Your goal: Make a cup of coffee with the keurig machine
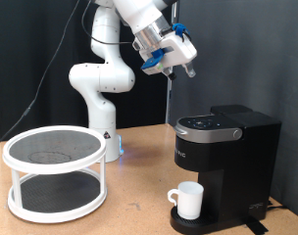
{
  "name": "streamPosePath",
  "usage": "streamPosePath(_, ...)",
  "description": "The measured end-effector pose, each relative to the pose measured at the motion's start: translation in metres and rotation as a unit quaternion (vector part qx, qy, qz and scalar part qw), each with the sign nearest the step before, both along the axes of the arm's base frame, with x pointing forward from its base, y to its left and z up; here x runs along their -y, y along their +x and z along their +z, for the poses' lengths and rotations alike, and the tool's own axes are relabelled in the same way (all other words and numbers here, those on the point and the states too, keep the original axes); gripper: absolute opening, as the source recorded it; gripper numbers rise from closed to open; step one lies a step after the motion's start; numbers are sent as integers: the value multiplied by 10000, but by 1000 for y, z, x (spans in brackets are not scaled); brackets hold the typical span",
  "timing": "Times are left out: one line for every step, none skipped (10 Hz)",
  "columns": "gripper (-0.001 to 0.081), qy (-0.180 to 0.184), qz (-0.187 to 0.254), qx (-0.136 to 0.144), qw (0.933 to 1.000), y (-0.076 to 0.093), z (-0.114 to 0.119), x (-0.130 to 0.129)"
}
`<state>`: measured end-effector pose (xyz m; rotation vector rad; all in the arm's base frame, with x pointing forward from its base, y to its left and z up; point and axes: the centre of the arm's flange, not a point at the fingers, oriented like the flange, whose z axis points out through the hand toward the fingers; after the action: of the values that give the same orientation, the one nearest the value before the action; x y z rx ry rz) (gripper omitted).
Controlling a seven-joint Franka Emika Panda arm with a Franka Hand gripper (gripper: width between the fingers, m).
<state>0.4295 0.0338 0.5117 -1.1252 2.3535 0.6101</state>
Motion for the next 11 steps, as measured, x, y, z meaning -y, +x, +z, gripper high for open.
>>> streamPosePath(734,-31,26,-40,10000,0,-1,-1)
streamPosePath(734,-376,123,-229,9990,0,-1,-6)
streamPosePath(734,-744,218,-451,9960,4,0,-17)
streamPosePath(734,-1012,275,-569,9929,11,2,-28)
streamPosePath(734,-1161,281,-618,9909,18,4,-37)
streamPosePath(734,-1243,265,-613,9900,26,7,-44)
streamPosePath(734,-1316,275,-622,9890,32,9,-49)
streamPosePath(734,-1408,306,-663,9873,38,10,-51)
streamPosePath(734,-1492,318,-727,9856,44,10,-52)
streamPosePath(734,-1564,329,-808,9838,50,9,-51)
streamPosePath(734,-1624,340,-895,9821,56,7,-49)
